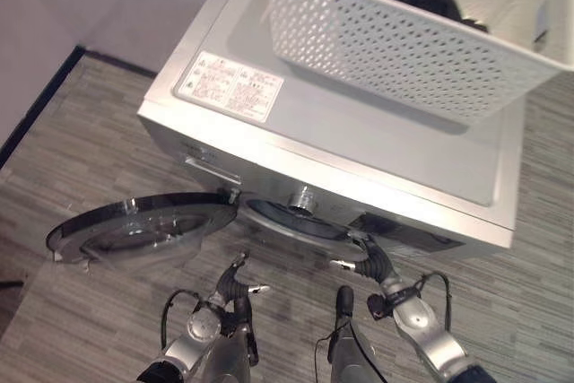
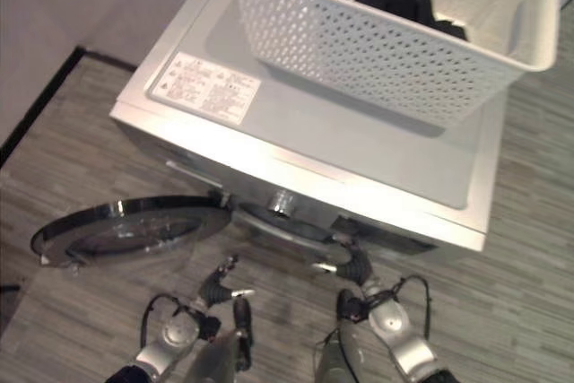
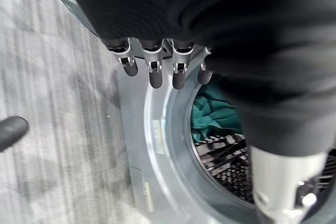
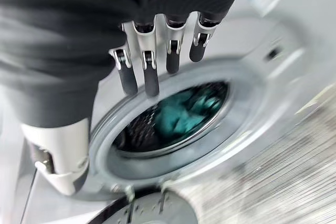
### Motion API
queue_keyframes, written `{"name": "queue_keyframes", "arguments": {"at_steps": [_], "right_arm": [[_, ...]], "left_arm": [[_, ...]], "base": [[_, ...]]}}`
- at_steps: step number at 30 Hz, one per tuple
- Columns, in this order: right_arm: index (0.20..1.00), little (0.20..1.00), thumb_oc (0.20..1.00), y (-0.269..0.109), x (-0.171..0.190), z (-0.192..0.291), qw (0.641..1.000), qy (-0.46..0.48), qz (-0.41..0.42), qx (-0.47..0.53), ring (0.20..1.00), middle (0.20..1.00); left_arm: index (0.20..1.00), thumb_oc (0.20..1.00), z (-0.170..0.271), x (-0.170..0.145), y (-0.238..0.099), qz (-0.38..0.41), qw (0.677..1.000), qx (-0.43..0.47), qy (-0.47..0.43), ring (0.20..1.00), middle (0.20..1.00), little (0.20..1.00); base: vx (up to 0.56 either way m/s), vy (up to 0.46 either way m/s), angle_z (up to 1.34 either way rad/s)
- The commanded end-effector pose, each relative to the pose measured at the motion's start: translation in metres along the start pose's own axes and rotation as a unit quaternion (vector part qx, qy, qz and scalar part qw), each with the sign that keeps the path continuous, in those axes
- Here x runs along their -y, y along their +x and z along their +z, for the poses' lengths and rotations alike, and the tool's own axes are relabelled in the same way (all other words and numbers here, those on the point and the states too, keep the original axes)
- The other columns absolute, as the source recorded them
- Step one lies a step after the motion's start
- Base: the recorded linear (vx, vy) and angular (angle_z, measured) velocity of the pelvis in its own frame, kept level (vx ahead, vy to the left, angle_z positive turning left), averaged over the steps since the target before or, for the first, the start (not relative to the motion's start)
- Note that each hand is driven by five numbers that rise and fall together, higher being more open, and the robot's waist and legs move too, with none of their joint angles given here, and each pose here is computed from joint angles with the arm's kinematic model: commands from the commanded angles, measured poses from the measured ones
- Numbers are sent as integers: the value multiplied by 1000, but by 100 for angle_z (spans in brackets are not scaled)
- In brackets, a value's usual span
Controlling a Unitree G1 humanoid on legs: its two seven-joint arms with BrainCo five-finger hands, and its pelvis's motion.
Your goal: Grab the laundry basket,head to the washer,open it,put in the laundry and shut it.
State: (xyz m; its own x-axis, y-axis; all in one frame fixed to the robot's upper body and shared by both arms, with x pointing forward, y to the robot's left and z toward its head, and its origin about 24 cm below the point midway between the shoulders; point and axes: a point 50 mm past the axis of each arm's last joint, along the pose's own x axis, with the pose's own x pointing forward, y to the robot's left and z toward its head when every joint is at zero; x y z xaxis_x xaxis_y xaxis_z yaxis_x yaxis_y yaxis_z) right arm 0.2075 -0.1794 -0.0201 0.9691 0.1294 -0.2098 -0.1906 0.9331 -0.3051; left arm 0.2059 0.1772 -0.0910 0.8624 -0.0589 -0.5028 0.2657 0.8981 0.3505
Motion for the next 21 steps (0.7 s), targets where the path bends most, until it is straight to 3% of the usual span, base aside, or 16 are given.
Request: {"name": "queue_keyframes", "arguments": {"at_steps": [1,9,16,21], "right_arm": [[1000,1000,1000,-8,26,24,997,-28,-32,67,1000,1000],[1000,1000,1000,-38,58,22,988,-58,-127,62,1000,1000],[1000,1000,1000,-39,97,72,952,-116,-230,167,1000,1000],[1000,1000,1000,-36,135,136,871,-159,-365,289,1000,1000]], "left_arm": [[1000,1000,0,-1,-3,24,1000,11,-1,1000,1000,1000],[1000,1000,-16,-5,-1,69,995,-43,-56,1000,1000,1000],[1000,1000,-6,-1,1,47,998,-18,-38,1000,1000,1000],[1000,1000,2,16,5,4,1000,-12,-16,1000,1000,1000]], "base": [[38,48,-22],[20,60,-39],[12,86,-59],[31,64,32]]}}
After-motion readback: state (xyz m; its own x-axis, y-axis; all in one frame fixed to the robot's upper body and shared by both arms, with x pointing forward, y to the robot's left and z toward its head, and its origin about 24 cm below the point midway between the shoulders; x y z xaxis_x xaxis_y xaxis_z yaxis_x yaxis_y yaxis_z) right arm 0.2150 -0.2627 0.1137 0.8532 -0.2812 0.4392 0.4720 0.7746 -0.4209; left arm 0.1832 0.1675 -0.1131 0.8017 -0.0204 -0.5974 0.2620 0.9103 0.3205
